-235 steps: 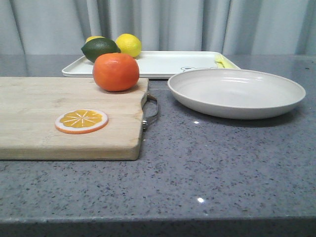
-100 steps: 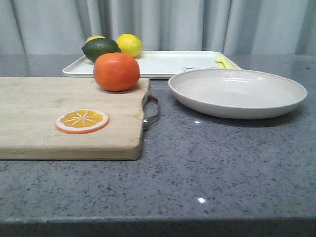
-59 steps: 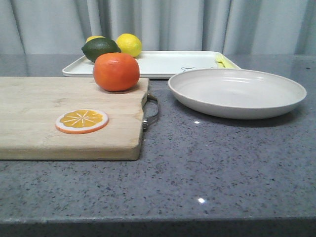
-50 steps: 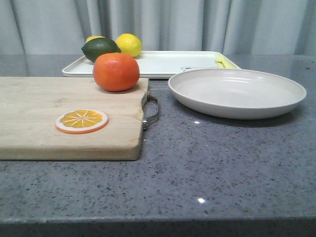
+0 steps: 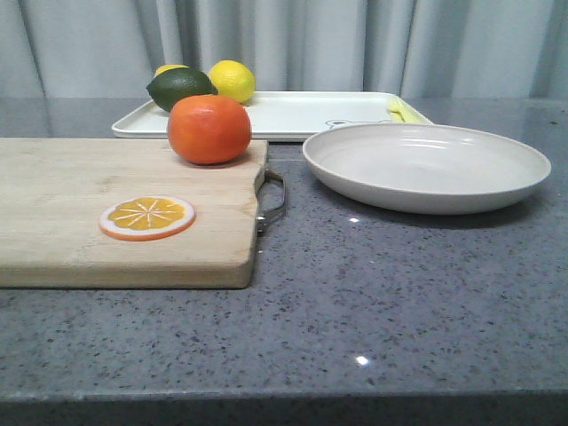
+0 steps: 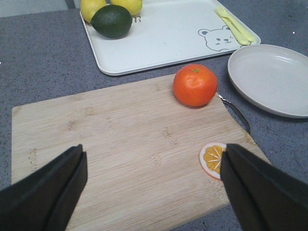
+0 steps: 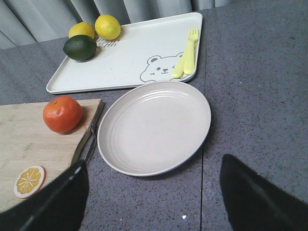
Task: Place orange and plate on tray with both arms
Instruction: 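Move the left gripper over the orange on the cutting board, then close the left gripper around the orange and lift it, then carry the orange with the left gripper and lower it onto the plate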
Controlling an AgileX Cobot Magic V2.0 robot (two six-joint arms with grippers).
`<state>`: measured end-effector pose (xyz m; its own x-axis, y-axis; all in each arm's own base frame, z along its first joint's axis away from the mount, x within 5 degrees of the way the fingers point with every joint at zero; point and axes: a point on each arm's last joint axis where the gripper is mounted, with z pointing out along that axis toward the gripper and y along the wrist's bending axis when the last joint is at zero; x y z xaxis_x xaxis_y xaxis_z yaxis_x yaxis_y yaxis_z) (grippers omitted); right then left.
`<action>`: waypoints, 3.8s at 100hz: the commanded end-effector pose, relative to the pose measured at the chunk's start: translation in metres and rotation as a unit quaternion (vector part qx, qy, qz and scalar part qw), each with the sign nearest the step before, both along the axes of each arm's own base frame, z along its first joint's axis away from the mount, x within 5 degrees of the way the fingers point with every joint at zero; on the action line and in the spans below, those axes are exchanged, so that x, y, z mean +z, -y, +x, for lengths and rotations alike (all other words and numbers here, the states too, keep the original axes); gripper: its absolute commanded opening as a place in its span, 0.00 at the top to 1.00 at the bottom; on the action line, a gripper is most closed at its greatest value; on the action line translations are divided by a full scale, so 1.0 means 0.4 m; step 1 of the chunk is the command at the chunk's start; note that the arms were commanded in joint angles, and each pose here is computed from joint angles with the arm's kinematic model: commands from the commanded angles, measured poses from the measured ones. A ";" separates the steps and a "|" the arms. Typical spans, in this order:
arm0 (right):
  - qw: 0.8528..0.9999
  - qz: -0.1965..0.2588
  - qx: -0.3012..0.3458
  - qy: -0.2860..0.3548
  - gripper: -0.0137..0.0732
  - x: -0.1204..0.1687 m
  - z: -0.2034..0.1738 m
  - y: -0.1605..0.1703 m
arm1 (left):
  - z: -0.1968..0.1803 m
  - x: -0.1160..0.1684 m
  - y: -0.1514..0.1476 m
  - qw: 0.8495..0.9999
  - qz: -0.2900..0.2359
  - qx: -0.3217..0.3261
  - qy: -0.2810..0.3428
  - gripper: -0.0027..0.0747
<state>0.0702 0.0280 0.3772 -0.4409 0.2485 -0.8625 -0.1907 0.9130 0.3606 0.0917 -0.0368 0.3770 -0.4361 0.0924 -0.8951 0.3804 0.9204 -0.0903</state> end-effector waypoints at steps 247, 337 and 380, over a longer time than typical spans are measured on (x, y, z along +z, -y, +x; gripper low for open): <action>0.999 0.007 -0.011 0.052 0.17 0.041 0.010 0.003 | 0.571 -0.188 0.395 0.978 -0.025 -0.202 -0.050 0.71; 0.998 0.010 -0.015 0.065 0.17 0.047 0.012 0.004 | 0.575 -0.227 0.730 0.952 -0.027 -0.306 -0.018 0.71; 0.998 0.010 -0.015 0.065 0.17 0.047 0.012 0.004 | 0.570 -0.242 0.735 0.946 -0.024 -0.322 -0.034 0.50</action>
<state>0.0715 0.0277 0.3799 -0.4109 0.2535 -0.8757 -0.1968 0.9132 0.3567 0.3246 -0.3310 0.2422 -0.3937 0.3965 -0.8293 0.8507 0.4989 -0.1653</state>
